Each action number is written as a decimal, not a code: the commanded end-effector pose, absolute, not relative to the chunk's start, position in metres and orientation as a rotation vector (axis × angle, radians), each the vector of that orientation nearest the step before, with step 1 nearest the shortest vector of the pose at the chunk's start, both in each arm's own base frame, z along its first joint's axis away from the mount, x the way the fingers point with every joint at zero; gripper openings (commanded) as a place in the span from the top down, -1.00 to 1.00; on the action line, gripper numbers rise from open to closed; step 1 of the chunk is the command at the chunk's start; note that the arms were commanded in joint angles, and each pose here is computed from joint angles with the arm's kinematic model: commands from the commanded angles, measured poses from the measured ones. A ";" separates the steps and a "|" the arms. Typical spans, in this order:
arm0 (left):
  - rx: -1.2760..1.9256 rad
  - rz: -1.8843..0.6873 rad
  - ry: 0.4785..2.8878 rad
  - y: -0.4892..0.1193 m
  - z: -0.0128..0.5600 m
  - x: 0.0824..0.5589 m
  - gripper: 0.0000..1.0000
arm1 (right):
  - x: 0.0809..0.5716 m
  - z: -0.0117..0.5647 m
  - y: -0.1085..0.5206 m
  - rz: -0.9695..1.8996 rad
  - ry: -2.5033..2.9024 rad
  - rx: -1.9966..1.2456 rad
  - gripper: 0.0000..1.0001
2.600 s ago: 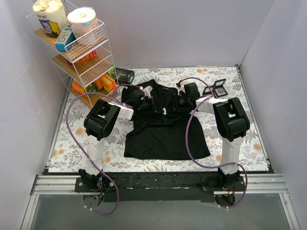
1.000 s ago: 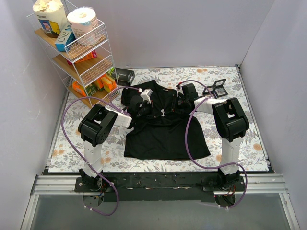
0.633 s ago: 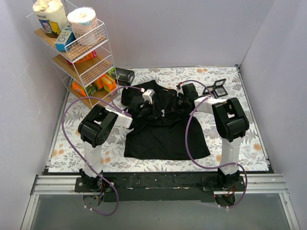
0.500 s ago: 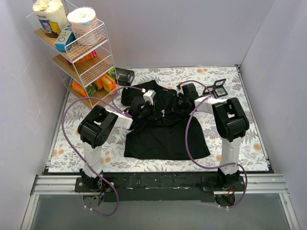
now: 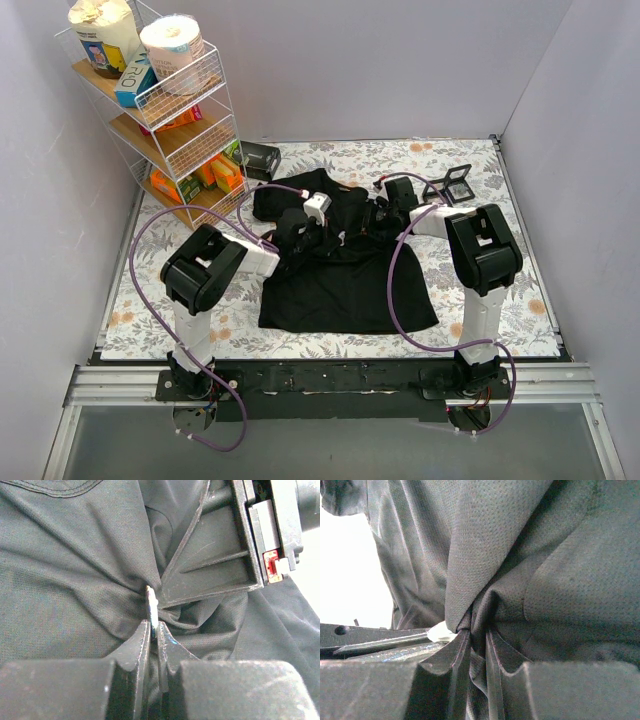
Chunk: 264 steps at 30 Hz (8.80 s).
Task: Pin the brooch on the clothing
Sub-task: Pin the brooch to the clothes, then pick up the brooch from the brooch box.
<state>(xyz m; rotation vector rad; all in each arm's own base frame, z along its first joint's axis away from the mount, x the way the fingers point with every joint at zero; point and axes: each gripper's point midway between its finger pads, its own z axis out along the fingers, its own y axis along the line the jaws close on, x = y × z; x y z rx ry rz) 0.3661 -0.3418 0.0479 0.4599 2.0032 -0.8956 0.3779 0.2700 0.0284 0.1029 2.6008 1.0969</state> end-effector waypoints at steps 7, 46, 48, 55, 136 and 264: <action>0.527 -1.018 2.115 -0.372 0.055 0.324 1.00 | 0.374 0.045 0.263 1.077 2.526 -0.007 0.29; 0.112 -1.028 1.985 -0.226 0.254 0.373 -0.96 | 0.441 0.116 0.010 0.322 2.406 0.331 -0.32; 0.149 -1.073 1.979 -0.231 0.272 0.371 -0.96 | 0.456 0.113 -0.008 0.280 2.360 0.377 -0.30; 0.172 -0.950 1.991 -0.212 0.251 0.398 -0.96 | 0.499 0.097 -0.051 0.083 2.345 0.406 -0.19; 0.231 -0.946 1.864 -0.193 0.212 0.413 -0.96 | 0.487 0.086 -0.015 0.478 2.247 0.464 0.97; 0.897 -0.503 1.689 -0.324 0.167 0.309 1.00 | 0.305 0.192 0.285 1.299 2.149 0.497 0.03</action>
